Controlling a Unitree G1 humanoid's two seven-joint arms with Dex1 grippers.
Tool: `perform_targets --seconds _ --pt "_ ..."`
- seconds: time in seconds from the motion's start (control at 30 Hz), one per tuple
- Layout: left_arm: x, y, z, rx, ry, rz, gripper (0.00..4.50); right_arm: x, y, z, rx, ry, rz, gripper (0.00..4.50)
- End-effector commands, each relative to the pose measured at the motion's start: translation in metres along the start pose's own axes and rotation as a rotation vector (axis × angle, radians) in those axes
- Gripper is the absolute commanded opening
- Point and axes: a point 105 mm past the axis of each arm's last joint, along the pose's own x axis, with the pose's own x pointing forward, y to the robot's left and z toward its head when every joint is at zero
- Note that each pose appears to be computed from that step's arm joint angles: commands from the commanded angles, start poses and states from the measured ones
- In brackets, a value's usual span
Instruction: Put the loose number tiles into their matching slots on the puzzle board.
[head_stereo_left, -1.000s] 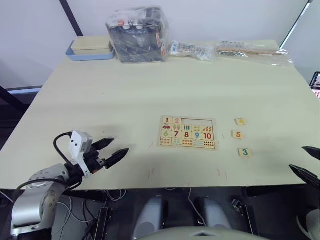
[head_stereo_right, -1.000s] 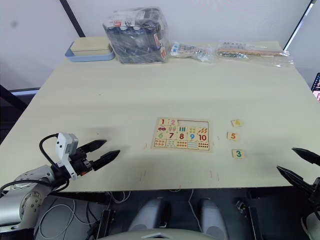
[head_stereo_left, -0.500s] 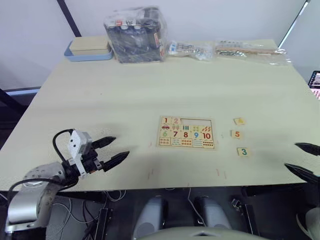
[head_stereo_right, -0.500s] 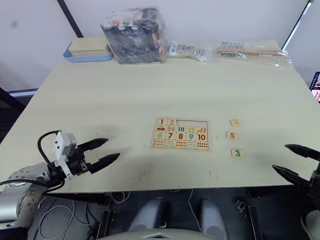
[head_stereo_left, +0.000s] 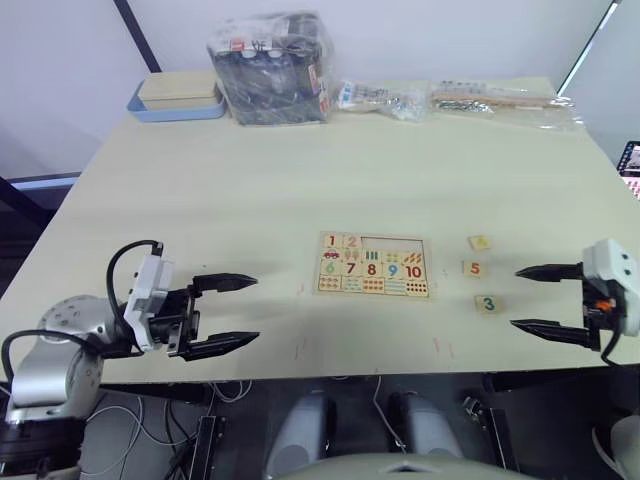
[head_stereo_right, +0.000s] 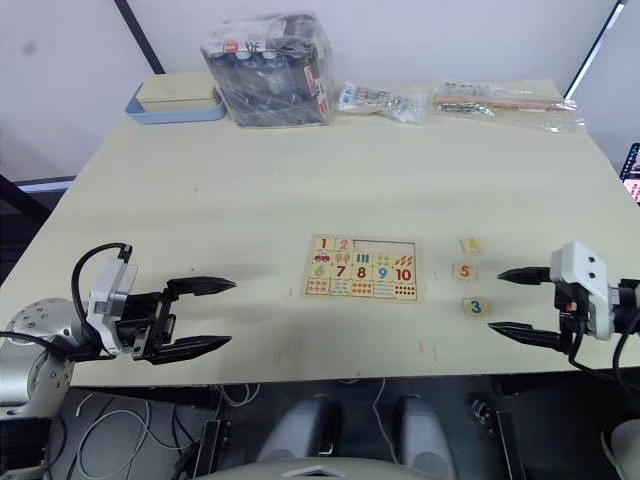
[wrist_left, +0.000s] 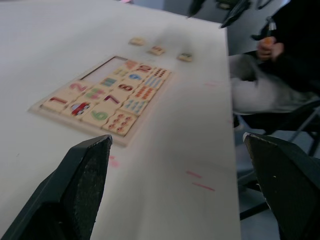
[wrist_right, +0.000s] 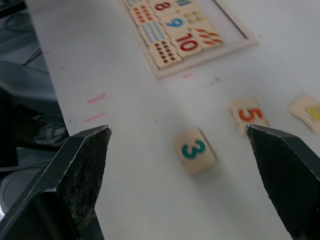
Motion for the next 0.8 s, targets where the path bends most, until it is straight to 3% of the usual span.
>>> perform_targets --seconds 0.03,0.43,0.57,0.8 --pt "0.003 -0.005 0.003 0.028 -0.013 -0.054 4.46 0.006 -0.008 -0.012 -0.021 0.058 0.019 4.5" --pt "0.003 -0.009 0.001 0.022 -0.032 -0.052 4.46 0.031 -0.025 -0.032 -0.044 0.104 0.082 4.5" --pt "0.0 -0.01 0.0 0.018 -0.036 -0.053 4.5 0.034 -0.026 -0.035 -0.068 0.109 0.085 2.73" --pt "-0.003 -0.01 -0.004 0.019 -0.036 -0.058 4.5 0.035 -0.024 -0.041 -0.104 0.113 0.087 2.73"
